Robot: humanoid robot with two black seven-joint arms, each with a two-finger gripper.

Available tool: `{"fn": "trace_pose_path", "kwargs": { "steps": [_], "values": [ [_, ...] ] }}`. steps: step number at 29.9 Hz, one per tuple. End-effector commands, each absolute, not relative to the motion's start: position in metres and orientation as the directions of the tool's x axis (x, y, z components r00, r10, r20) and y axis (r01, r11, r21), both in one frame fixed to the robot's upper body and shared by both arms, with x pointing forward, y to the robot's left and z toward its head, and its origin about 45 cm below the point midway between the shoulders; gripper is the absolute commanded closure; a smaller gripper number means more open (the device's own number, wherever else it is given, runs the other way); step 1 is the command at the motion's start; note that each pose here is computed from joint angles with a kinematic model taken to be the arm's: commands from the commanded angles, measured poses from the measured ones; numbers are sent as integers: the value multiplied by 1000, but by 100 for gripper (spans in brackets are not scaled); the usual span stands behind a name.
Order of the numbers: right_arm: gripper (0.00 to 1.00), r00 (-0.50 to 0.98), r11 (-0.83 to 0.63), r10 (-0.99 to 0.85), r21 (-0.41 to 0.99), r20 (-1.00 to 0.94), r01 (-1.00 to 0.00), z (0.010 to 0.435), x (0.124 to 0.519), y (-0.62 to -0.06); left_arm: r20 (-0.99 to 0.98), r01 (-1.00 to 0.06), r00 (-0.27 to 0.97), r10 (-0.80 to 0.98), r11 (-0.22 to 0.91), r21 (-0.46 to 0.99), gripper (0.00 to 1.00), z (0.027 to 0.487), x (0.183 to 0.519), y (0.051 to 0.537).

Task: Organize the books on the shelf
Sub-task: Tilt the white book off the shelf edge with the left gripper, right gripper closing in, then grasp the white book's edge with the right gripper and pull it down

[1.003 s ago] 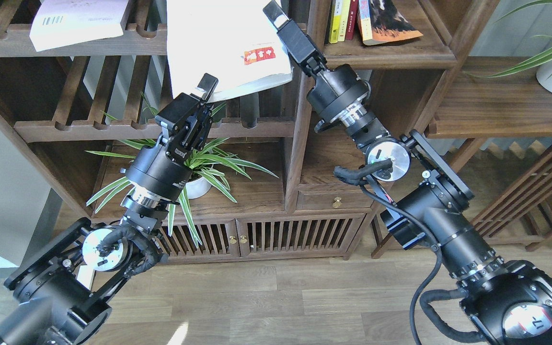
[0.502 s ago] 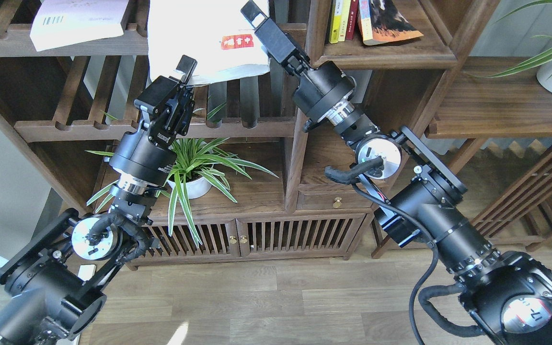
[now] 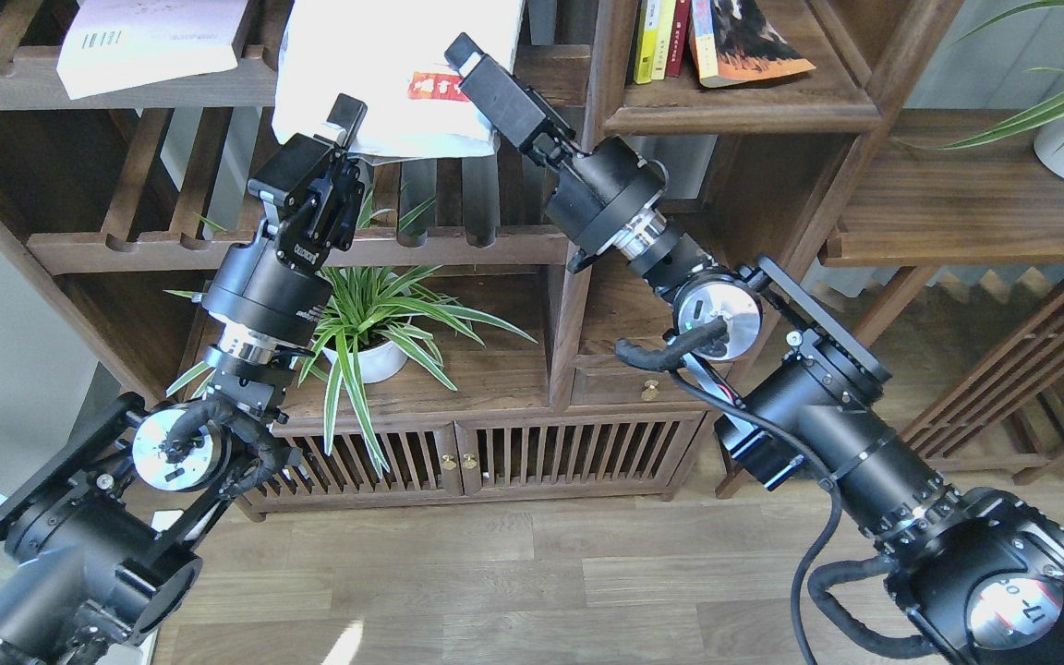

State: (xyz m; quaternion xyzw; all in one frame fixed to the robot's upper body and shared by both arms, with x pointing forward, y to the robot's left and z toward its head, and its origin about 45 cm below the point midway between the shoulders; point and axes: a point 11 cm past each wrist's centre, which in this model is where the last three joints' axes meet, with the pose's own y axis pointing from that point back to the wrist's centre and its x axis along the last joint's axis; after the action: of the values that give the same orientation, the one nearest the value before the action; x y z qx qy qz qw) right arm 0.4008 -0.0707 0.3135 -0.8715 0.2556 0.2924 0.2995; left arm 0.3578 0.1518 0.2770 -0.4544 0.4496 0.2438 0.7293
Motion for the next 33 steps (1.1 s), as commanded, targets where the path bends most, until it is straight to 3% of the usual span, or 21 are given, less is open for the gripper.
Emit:
{"fn": "trace_pose_path", "kwargs": {
  "steps": [1, 6, 16, 25, 33],
  "values": [
    [64, 703, -700, -264, -370, -661, -611, 312, 398, -67, -877, -766, 479, -51, 463, -445, 99, 278, 359, 154],
    [64, 708, -715, -257, -364, -658, -598, 310, 394, -62, -876, -769, 480, -49, 457, -447, 99, 278, 360, 156],
    [74, 705, -719, -243, -364, -667, -592, 302, 389, -63, -880, -784, 473, -41, 438, -441, 98, 275, 362, 162],
    [75, 708, -730, -233, -361, -666, -580, 300, 384, -59, -882, -791, 469, -36, 426, -438, 98, 275, 365, 165],
    [89, 726, -741, -195, -386, -660, -550, 297, 378, -59, -883, -797, 468, -33, 416, -438, 92, 274, 367, 168]
  ]
}}
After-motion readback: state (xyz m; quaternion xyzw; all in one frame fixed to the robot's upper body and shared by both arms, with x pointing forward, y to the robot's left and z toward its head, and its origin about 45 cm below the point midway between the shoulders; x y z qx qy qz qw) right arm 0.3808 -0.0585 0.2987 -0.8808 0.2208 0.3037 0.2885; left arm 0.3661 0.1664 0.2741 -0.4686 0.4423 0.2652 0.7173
